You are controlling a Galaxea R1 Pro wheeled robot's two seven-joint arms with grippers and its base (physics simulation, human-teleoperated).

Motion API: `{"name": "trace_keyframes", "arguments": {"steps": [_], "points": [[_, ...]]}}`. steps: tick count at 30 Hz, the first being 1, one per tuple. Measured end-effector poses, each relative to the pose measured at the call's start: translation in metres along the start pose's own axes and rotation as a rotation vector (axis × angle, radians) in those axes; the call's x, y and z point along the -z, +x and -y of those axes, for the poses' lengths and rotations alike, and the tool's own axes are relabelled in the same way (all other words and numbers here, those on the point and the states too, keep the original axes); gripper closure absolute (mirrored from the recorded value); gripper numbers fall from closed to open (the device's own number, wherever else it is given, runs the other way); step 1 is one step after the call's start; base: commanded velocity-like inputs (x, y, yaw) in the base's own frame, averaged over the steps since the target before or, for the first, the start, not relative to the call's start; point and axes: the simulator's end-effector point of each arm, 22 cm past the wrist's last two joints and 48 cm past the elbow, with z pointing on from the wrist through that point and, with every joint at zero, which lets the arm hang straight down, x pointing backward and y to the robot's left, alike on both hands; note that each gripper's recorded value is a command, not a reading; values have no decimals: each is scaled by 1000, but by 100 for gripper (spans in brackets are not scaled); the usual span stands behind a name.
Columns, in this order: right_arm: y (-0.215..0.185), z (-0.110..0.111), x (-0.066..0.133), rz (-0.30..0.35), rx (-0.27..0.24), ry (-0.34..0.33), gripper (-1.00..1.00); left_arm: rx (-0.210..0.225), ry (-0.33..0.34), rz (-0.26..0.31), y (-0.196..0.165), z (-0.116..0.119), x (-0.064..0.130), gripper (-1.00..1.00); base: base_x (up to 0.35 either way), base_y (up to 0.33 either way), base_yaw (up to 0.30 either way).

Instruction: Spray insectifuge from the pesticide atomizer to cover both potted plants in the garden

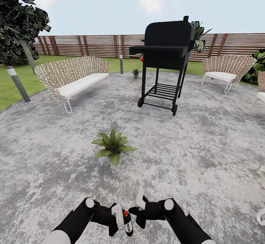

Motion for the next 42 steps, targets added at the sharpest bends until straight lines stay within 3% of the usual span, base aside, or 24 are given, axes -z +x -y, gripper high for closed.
{"name": "trace_keyframes", "arguments": {"steps": [16, 30, 42], "points": [[0, 0, 0, -1, 0, 0, 100, 8, 3, 19, -4, 1, 0, 100, 0, 0, 0], [0, 0, 0, -1, 1, 0, 100, 8, -2, -5, 8, -1, 4, 100, 0, 0, 0], [1, 0, 0, -3, 2, 1, 100, 39, -53, -119, 78, -23, 50, 100, 0, 0, 0]]}}
